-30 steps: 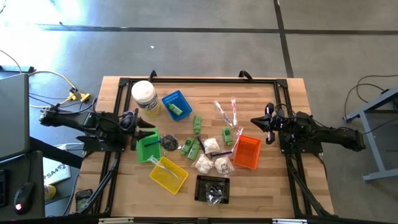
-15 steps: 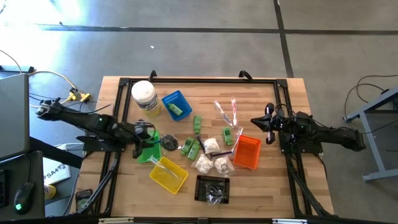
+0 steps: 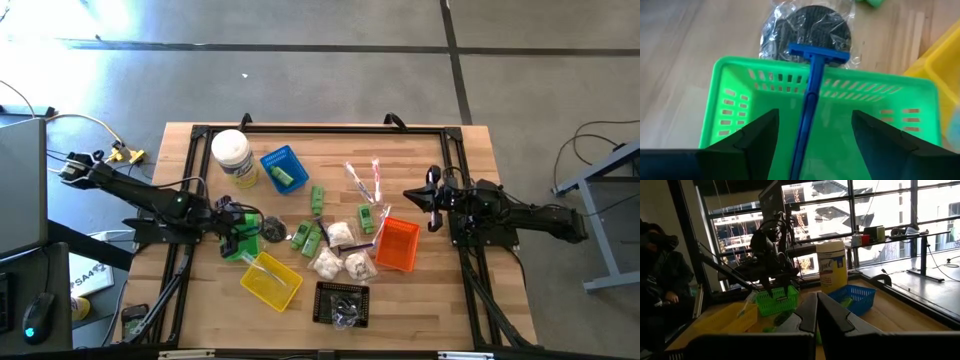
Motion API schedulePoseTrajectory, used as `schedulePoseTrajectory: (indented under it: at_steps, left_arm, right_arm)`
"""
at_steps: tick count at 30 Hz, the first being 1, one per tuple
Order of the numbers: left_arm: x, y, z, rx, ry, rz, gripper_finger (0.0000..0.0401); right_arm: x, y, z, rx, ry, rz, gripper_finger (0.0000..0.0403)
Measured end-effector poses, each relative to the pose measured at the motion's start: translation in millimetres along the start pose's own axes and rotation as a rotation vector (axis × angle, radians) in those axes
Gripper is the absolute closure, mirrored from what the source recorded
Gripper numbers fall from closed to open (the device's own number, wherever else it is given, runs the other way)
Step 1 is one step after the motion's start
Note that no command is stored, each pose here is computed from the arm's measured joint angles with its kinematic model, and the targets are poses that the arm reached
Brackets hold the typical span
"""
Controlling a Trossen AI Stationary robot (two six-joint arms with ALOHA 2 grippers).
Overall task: Pick & Place Travel size toiletries
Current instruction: Put the blue razor into the green bin
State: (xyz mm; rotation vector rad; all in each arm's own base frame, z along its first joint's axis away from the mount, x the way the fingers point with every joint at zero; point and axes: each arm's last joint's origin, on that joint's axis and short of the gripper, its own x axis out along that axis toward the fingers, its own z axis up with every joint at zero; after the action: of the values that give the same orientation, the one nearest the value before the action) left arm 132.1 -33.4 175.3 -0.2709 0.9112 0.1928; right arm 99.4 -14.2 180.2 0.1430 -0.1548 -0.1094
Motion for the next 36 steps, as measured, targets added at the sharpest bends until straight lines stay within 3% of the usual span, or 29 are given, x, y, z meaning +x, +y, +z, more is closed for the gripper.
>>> schedulePoseTrajectory:
  at_steps: [11,18,23,36]
  left_arm:
    - [1.4,0.5,-1.0,0.029,0.014,0.016,0.0155]
    - [2.0,0.5,-0.5,-0.022,0.006,0.027,0.0155]
    - [6.0,-3.1,0.5,-0.027,0.035,-0.02,0.0155]
    - [14.7,-3.9,-0.1,-0.02,0.06,0.035,0.0155]
  right_arm:
    - [0.0,0.1,1.5,-0.007,-0.016,0.0,0.0399]
    - [0.0,0.2,1.6,-0.004,-0.016,0.001,0.0399]
    - [0.0,0.2,1.5,-0.004,-0.015,0.002,0.0399]
    - [0.0,0.2,1.5,-0.004,-0.015,0.002,0.0399]
